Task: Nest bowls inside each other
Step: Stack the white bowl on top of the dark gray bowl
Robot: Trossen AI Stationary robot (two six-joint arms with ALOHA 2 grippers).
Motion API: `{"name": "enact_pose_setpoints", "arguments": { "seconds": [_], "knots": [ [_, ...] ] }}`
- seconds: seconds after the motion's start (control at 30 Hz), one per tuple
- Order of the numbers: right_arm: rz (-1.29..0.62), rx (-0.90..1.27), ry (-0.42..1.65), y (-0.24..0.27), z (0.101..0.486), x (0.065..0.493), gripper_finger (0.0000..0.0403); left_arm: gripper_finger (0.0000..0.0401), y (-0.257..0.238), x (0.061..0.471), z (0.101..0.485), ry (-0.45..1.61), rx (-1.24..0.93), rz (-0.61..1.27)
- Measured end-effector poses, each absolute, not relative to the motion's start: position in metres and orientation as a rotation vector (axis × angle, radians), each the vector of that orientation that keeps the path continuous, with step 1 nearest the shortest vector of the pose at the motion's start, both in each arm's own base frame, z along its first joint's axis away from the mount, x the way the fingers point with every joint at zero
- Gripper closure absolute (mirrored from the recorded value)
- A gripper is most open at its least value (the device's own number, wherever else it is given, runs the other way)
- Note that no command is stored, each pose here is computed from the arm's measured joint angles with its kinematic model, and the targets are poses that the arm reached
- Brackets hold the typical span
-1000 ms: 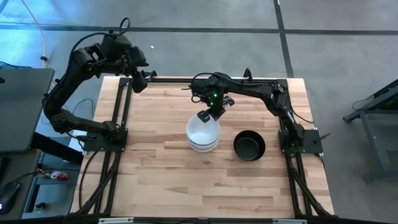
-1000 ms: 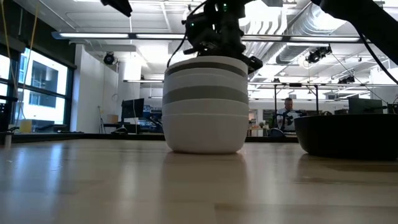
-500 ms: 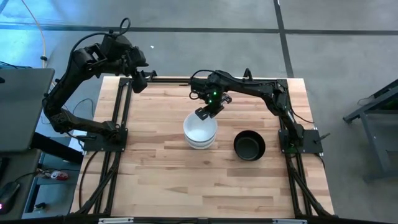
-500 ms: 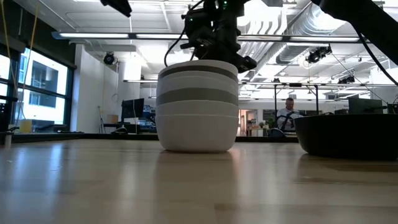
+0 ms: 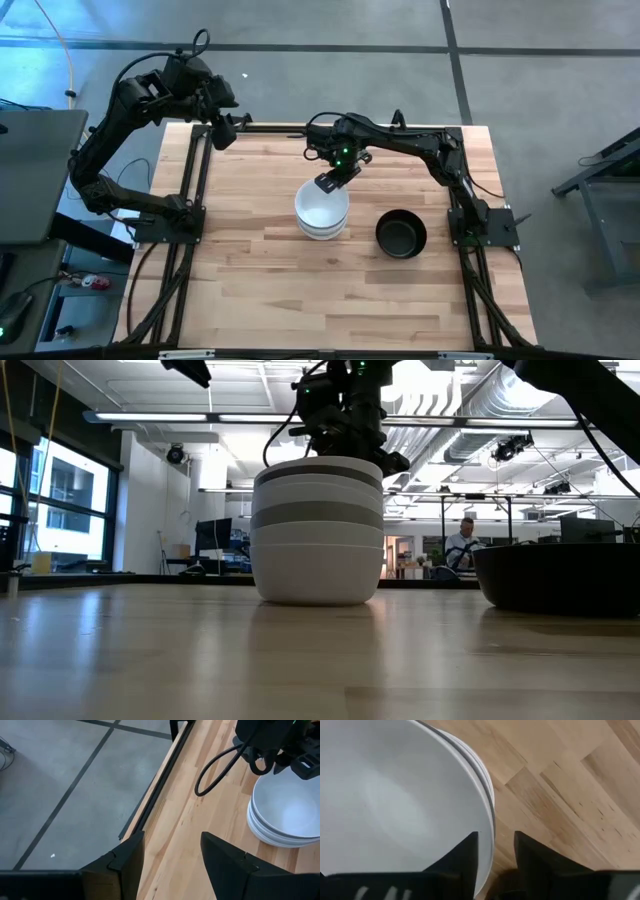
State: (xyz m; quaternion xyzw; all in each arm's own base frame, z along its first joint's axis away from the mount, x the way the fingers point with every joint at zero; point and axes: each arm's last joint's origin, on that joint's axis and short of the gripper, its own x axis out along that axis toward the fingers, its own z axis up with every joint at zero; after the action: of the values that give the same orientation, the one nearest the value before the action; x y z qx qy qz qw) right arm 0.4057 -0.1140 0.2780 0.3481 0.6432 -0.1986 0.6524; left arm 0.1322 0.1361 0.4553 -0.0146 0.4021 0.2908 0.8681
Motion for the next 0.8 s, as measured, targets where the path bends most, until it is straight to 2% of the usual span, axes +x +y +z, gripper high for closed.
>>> {"name": "enact_pose_setpoints", "arguments": {
  "seconds": [0.2,0.33,0.43,0.67,0.8],
  "knots": [
    [-0.435,0.776,1.478,-0.113,0.278,0.404,0.0355,0.022,0.136,0.132,0.455,0.839,-0.03,0.61],
    [-0.412,0.784,1.478,-0.113,0.278,0.404,0.0377,0.022,0.136,0.132,0.455,0.84,-0.028,0.609],
    [-0.4,0.787,1.475,-0.115,0.279,0.404,0.0373,0.022,0.136,0.133,0.455,0.833,-0.034,0.596],
    [-0.397,0.795,1.464,-0.118,0.279,0.404,0.0326,0.022,0.137,0.135,0.45,0.838,-0.036,0.547],
    [-0.387,0.803,1.464,-0.118,0.279,0.404,0.0315,0.022,0.139,0.138,0.444,0.854,-0.034,0.538]
  ]
}}
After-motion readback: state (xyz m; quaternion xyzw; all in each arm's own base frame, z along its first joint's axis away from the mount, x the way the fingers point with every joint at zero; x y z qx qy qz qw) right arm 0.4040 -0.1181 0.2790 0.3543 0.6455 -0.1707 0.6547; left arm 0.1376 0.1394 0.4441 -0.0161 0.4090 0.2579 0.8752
